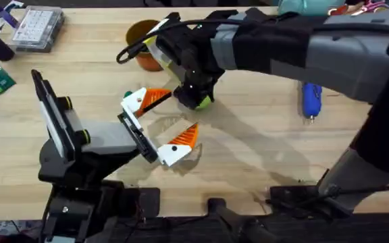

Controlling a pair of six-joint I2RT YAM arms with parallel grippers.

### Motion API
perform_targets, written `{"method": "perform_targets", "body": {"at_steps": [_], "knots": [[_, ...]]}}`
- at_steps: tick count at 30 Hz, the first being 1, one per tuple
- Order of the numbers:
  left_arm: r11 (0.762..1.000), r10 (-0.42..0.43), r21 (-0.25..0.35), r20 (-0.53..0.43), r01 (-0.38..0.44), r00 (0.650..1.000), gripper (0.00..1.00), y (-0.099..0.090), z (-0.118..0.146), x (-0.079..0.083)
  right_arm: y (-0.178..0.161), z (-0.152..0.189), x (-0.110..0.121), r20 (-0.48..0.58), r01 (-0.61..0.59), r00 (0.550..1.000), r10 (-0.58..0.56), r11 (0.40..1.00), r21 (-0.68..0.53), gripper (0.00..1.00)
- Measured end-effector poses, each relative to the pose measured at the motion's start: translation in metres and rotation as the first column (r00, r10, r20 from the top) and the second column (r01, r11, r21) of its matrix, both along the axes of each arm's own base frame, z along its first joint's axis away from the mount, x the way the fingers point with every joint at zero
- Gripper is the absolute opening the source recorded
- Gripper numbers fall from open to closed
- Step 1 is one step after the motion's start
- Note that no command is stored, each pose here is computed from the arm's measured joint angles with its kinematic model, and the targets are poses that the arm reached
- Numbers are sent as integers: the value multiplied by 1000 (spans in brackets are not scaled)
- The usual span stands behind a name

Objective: Pick up the gripper from the table and insert it into the empty holder that is missing its gripper. Then pick up a screw, insert it into the mounting hole, and use the screwdriver to tighten it. Finally, clean up the table by picking up the vegetable and placing it into the bucket.

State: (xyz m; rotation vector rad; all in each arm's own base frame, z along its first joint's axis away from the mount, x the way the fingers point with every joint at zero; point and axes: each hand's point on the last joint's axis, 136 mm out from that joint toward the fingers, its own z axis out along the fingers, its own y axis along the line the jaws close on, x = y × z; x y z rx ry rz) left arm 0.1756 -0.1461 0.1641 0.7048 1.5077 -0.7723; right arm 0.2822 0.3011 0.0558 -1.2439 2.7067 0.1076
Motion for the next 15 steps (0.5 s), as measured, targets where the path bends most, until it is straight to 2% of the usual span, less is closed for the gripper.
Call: {"method": "perform_targets", "body": {"at_steps": [4,7,15], "knots": [[1000,0,0,0,0,1000,990,0,0,0,-1,0,1,6,-2,1000,2,1000,-4,153],[1000,0,0,0,0,1000,990,0,0,0,-1,0,1,7,-3,1000,3,1000,-4,26],[1000,0,0,0,0,1000,990,0,0,0,0,0,1,7,-2,1000,2,1000,-3,7]]}}
